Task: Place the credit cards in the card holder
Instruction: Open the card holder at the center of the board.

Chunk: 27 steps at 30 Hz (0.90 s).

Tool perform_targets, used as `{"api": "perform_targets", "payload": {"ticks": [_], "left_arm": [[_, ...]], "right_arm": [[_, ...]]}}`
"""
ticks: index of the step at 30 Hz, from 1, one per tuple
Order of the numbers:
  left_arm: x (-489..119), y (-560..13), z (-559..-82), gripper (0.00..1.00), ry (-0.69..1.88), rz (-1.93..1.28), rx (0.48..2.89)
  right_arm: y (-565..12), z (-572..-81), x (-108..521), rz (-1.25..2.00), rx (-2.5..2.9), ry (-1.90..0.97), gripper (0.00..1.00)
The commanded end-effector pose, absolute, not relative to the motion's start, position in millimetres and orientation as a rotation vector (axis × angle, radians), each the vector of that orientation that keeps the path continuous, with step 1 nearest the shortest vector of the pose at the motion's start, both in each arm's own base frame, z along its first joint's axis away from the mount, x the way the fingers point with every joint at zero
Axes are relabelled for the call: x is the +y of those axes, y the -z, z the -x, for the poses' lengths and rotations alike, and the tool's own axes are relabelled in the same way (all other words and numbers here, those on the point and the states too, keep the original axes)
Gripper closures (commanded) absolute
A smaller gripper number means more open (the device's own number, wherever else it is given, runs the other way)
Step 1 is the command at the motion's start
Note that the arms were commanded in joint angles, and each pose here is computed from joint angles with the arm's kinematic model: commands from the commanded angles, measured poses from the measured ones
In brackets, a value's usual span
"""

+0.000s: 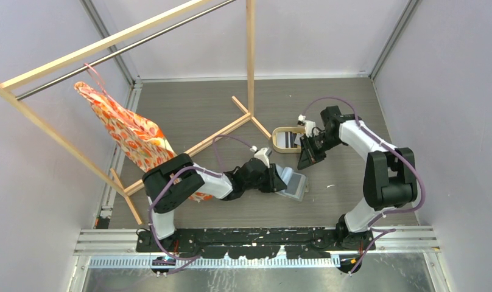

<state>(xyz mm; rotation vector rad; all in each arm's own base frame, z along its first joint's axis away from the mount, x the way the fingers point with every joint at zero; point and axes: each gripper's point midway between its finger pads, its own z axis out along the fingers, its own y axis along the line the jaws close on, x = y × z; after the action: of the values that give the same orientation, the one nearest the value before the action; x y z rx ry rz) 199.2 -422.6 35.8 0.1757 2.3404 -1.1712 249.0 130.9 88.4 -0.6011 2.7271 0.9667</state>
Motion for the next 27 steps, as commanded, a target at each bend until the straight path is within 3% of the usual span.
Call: {"api": "perform_targets", "payload": {"ticks": [1, 4, 14, 27], "left_arm": [[-429.9, -52.9, -198.6, 0.71, 1.322, -0.111, 2.283], [-429.1, -53.8, -197.5, 0.71, 1.352, -0.085, 2.275], [-425.2, -53.0, -200.2, 0.70, 1.389, -0.039, 2.256], [-410.1, -29.9, -205.4, 0.79, 1.247, -0.009, 2.325]], "right_arm": [[-74.9, -246.3, 139.5, 0.638, 2.777, -0.961, 0.93], [-64.5, -245.1, 141.6, 0.633, 2.823, -0.947, 0.99], [-45.4, -242.7, 145.8, 0.687, 2.884, -0.861, 0.99], [-65.1, -249.4, 132.3, 0.745, 2.785, -0.747, 0.98]]}}
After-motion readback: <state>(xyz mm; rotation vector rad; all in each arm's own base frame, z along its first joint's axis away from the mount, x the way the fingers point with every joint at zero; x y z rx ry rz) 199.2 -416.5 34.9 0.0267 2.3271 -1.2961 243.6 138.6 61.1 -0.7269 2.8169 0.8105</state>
